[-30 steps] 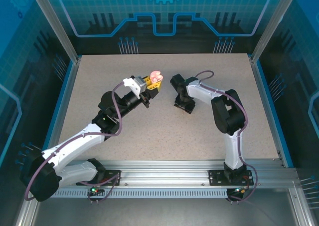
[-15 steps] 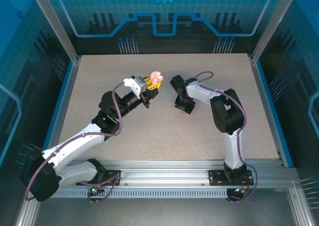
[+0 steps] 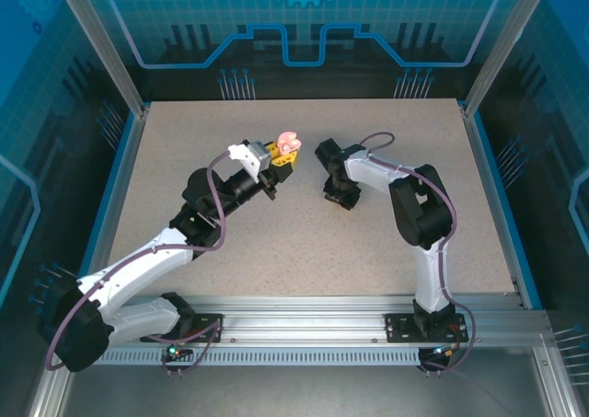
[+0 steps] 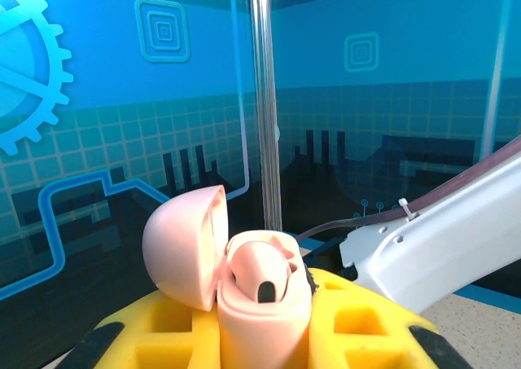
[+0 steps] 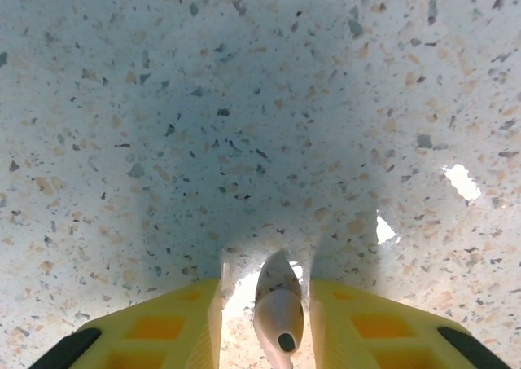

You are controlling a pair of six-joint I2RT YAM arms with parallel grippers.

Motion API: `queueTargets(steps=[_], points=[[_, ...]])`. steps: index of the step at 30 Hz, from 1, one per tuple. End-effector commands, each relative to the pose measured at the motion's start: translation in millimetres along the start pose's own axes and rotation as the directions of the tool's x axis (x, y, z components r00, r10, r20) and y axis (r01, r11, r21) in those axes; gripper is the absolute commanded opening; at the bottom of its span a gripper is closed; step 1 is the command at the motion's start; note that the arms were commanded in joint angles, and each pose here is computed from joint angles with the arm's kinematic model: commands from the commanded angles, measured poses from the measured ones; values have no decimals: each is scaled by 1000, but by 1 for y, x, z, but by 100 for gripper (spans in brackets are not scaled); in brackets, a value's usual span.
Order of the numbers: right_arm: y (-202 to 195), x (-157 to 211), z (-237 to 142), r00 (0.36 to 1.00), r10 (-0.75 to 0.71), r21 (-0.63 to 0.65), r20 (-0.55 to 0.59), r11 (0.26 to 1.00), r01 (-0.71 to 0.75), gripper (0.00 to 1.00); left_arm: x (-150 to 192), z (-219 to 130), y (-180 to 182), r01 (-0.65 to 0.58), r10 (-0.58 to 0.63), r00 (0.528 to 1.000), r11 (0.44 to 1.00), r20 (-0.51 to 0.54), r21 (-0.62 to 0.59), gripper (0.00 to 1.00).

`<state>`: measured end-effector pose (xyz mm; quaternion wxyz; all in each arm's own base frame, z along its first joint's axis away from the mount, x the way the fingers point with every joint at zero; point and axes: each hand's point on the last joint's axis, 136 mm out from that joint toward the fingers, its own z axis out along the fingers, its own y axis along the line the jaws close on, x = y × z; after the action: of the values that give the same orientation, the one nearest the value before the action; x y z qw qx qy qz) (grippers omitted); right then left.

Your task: Insert the wireless bluetooth earbuds into the charging case

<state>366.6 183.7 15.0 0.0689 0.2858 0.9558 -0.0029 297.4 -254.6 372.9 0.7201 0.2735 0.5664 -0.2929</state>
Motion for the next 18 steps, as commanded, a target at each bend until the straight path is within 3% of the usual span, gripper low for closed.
queueTargets(steps=[1, 10, 18], points=[[-19, 3, 14, 1000, 9, 60, -13, 998, -8, 31, -17, -4, -4, -8, 7, 999, 1000, 48, 12, 0], [-17, 1, 8, 1000, 4, 37, -2, 999, -4, 20, -18, -2, -3, -8, 8, 999, 1000, 47, 11, 0], [-15, -3, 0, 1000, -15, 13, 22, 1000, 15, 17, -17, -2, -2, 4, -4, 999, 1000, 44, 6, 0]])
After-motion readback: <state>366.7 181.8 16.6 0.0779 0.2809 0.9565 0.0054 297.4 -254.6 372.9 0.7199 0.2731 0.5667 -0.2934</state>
